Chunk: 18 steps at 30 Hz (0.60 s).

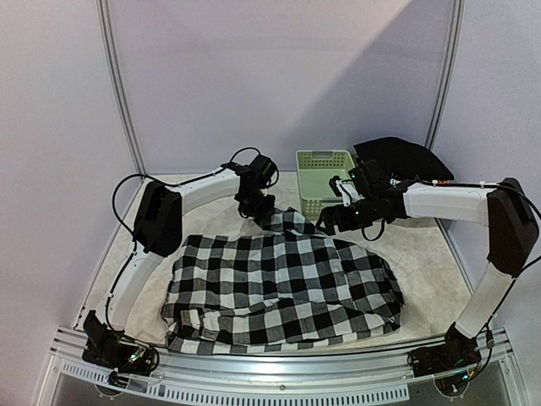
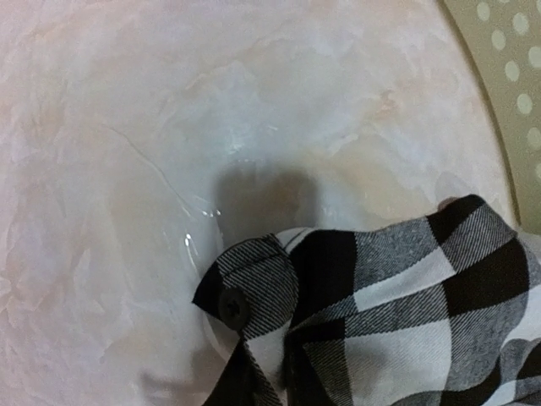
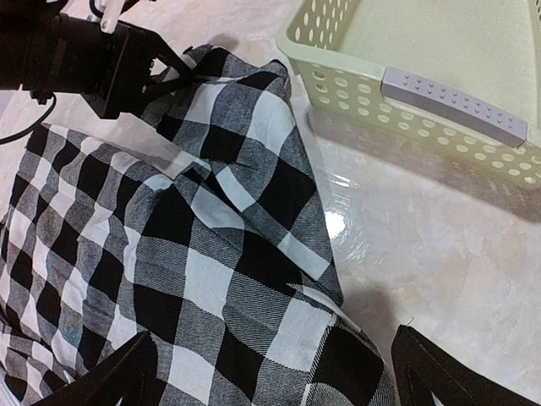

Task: Fold and stack the mixed laundry pile
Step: Pick up the 1/3-folded shirt, then pass from the left arm to the right

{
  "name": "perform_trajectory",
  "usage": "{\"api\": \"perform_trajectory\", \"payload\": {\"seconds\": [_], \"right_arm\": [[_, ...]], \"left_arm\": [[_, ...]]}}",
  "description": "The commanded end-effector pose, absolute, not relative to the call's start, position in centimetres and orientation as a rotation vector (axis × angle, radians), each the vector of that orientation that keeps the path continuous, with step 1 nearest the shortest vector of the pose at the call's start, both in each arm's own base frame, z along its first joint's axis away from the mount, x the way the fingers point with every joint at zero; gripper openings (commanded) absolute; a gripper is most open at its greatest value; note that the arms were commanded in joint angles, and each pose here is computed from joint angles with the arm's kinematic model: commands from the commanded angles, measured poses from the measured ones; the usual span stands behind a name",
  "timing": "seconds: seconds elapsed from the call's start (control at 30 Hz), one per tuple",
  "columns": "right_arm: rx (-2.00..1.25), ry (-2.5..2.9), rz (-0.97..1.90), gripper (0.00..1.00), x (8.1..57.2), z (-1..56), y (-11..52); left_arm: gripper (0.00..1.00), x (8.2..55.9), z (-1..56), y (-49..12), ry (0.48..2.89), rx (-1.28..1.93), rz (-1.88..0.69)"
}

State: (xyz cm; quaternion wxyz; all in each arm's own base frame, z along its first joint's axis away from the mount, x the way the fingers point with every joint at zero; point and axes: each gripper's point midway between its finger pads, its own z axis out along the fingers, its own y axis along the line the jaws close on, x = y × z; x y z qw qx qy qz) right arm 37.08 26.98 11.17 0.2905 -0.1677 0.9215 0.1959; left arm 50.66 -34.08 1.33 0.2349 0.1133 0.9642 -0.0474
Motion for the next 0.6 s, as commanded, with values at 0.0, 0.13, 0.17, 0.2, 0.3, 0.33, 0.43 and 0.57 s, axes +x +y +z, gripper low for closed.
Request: {"api": "perform_trajectory", "payload": {"seconds": [0.0, 0.13, 0.17, 0.2, 0.3, 0.33, 0.43, 0.57], "right_arm": [[-0.448, 2.417, 0.521, 0.98, 36.9, 12.4, 27.0], [-0.444, 2.399, 0.513, 0.97, 37.3, 12.9, 27.0], [-0.442, 2.394, 0.506, 0.97, 37.4, 13.0, 26.9], [-0.446, 2.381, 0.507, 0.98, 37.4, 13.3, 27.0], [-0.476, 2.327, 0.524, 0.98, 37.5, 14.3, 27.3], [-0.489, 2.304, 0.531, 0.98, 37.4, 14.8, 27.4], [-0.545, 2.229, 0.548, 0.97, 37.1, 16.6, 28.2], [-0.655, 2.108, 0.571, 0.98, 36.3, 18.8, 30.2]], "left_arm": [[0.03, 49.8, 1.2, -36.0, 2.640, 0.366, -0.158], [0.00, 49.1, 4.6, -37.6, 2.582, 0.414, -0.226], [0.00, 48.8, 5.9, -38.1, 2.561, 0.423, -0.253], [0.00, 48.5, 7.1, -38.5, 2.545, 0.427, -0.285], [0.00, 47.4, 11.0, -39.8, 2.494, 0.428, -0.410], [0.00, 47.2, 12.6, -40.0, 2.468, 0.423, -0.441], [0.00, 46.3, 16.9, -40.6, 2.398, 0.414, -0.507], [0.00, 45.1, 21.3, -41.7, 2.347, 0.369, -0.658]]}}
